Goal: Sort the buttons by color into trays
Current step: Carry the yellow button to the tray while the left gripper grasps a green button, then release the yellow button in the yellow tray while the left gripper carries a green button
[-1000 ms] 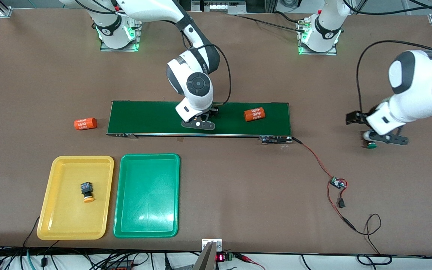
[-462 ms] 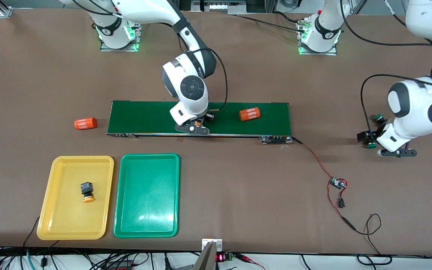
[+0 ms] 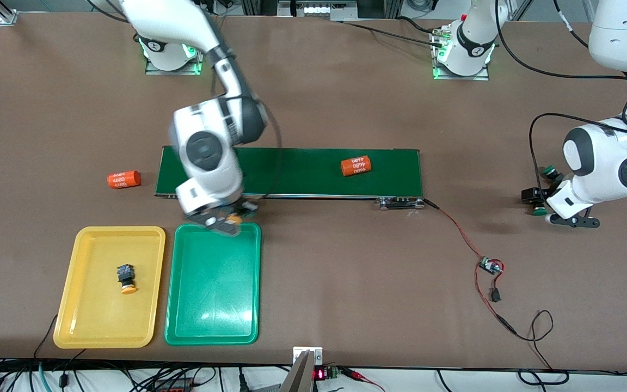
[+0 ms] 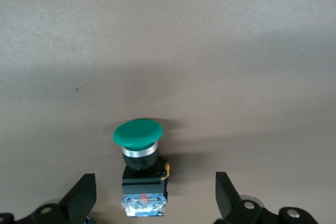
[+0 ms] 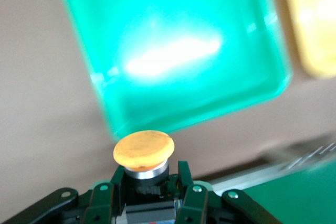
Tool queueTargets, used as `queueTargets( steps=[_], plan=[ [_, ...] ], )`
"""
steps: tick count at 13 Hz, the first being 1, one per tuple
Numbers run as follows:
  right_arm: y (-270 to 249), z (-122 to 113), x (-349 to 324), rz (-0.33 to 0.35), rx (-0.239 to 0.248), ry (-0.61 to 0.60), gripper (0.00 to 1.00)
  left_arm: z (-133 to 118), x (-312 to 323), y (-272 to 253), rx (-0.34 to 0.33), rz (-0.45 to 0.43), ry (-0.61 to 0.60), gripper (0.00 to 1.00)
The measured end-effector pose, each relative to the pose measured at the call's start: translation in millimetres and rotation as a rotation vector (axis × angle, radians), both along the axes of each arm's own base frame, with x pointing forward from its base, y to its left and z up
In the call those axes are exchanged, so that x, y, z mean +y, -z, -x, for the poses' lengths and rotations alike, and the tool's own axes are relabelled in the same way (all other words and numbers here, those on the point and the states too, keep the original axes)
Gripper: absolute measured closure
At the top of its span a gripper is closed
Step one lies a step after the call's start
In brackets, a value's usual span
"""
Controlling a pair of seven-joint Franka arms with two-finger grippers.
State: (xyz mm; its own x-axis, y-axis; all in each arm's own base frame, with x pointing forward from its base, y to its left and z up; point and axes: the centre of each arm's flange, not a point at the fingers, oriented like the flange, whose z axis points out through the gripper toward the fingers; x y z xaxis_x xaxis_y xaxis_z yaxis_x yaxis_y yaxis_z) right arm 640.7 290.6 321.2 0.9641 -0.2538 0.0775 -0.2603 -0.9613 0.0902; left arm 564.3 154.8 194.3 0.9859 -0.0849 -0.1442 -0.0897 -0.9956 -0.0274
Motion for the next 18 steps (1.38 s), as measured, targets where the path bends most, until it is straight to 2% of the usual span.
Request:
queueTargets(
  steps=[1, 3, 4, 6, 7, 8, 11, 14, 16, 18],
  plan=[
    [1.1, -17.0, -41.5, 0.019, 0.007, -0.021, 0.59, 1.0, 3.0, 7.3, -0.014, -0.007, -0.002, 0.0],
    [10.7, -44.0, -131.9, 0.041, 0.041, -0.069, 0.59, 3.7, 6.0, 22.7, -0.046, -0.022, -0.001, 0.15],
    [18.7, -52.6, -173.5, 0.05, 0.06, -0.102, 0.59, 5.6, 5.9, 27.5, -0.046, -0.023, 0.0, 0.16],
    [36.5, -63.4, -234.5, 0.066, 0.077, -0.16, 0.59, 6.4, 5.1, 27.8, -0.038, -0.02, -0.001, 0.37],
    [44.4, -67.6, -256.9, 0.075, 0.077, -0.19, 0.59, 7.8, 4.6, 26.6, -0.022, -0.015, -0.005, 0.5],
    [52.0, -71.7, -274.9, 0.085, 0.07, -0.221, 0.59, 8.5, 4.2, 23.2, -0.001, -0.009, -0.014, 0.59],
    [70.4, -79.9, -313.0, 0.119, 0.045, -0.31, 0.59, 13.2, -16.6, 14.1, 0.094, 0.03, -0.035, 0.59],
    [90.1, -86.1, -336.3, 0.159, -0.002, -0.359, 0.59, -2.2, -93.8, -21.2, 0.184, 0.1, 0.065, 0.59],
    [108.6, -89.2, -340.9, 0.187, -0.037, -0.376, 0.59, -14.3, -161.0, -49.2, 0.21, 0.131, 0.15, 0.59],
    [127.0, -90.0, -338.6, 0.203, -0.051, -0.39, 0.59, -18.9, -216.0, -66.7, 0.197, 0.144, 0.19, 0.59]
  ],
)
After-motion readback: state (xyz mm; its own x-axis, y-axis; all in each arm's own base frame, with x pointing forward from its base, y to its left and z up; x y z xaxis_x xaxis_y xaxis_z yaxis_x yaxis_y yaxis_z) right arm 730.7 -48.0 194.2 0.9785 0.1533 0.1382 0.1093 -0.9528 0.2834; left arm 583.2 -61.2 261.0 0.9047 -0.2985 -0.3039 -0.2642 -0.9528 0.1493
